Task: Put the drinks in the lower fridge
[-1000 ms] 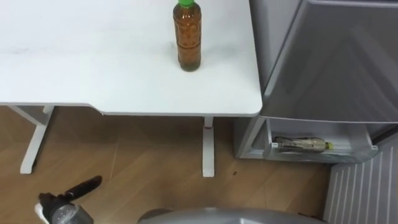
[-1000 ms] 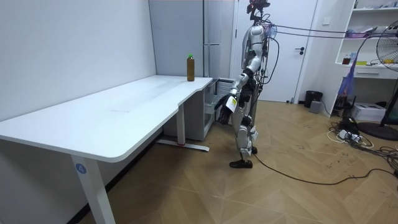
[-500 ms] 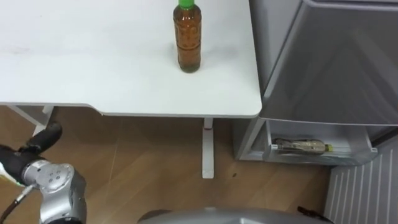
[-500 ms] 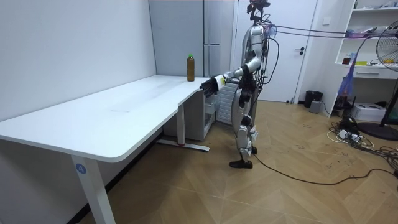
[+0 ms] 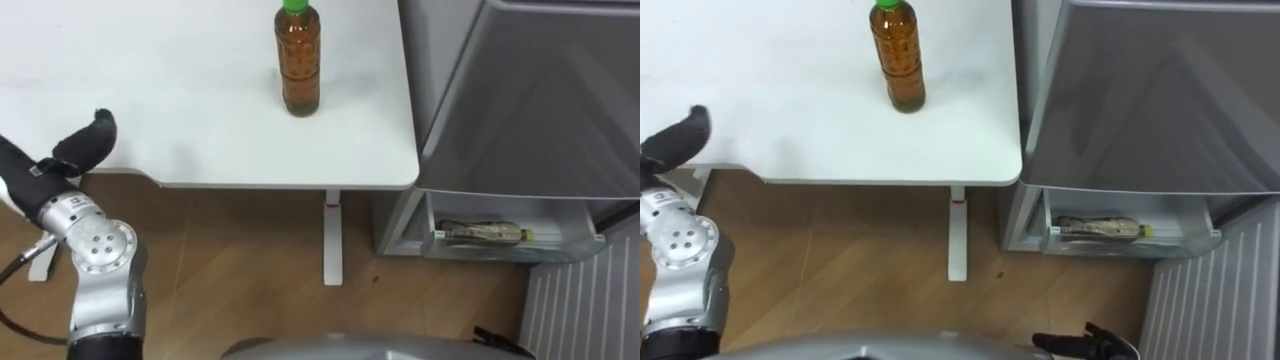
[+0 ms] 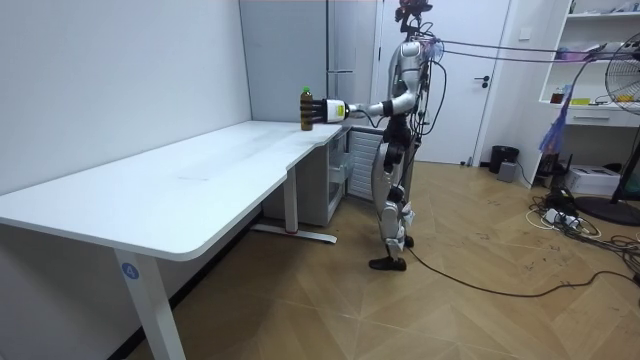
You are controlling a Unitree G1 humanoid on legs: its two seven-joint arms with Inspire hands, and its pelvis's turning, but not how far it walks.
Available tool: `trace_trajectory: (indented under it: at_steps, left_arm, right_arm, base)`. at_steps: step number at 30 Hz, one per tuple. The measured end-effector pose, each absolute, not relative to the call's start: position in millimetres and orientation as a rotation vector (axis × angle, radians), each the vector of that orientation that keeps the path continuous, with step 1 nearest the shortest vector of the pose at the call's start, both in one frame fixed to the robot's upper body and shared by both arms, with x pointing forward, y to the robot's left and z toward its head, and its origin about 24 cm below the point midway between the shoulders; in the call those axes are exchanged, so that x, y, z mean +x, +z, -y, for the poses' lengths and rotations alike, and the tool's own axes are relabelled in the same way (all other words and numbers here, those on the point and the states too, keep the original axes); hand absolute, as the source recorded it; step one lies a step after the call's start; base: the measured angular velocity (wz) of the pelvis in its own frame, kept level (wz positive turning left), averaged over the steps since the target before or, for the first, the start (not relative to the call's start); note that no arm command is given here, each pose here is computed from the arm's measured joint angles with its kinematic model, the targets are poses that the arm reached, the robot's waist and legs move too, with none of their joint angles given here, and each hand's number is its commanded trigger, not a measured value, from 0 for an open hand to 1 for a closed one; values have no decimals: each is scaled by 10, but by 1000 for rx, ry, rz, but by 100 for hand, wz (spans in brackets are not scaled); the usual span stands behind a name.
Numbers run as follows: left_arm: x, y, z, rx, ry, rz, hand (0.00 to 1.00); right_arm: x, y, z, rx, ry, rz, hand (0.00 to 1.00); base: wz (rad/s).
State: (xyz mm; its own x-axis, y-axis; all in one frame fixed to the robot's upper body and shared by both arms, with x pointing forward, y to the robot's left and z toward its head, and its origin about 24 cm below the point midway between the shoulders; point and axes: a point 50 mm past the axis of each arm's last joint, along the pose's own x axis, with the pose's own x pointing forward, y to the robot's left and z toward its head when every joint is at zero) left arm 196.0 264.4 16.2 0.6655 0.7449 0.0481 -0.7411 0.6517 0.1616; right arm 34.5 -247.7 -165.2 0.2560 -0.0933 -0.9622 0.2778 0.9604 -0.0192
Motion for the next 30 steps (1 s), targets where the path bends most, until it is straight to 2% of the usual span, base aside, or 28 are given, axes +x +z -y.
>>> trace_trajectory:
  at_steps: [10,22,30]
  left_arm:
    - [2110,212,-2532,152,697,-2,0]
    - [2311,438,-2331,90,492,86,0]
    - [2349,266,-2316,-117,458,-22,0]
  right_arm:
    - [371,-1660,2455,194,-257,-1284,0]
    - [383,-1667,2424,242,-277,-1271,0]
    - [334,-1671,2439,298,-334,-1277,0]
  base:
    - [-3]
    - [-6]
    - [-3]
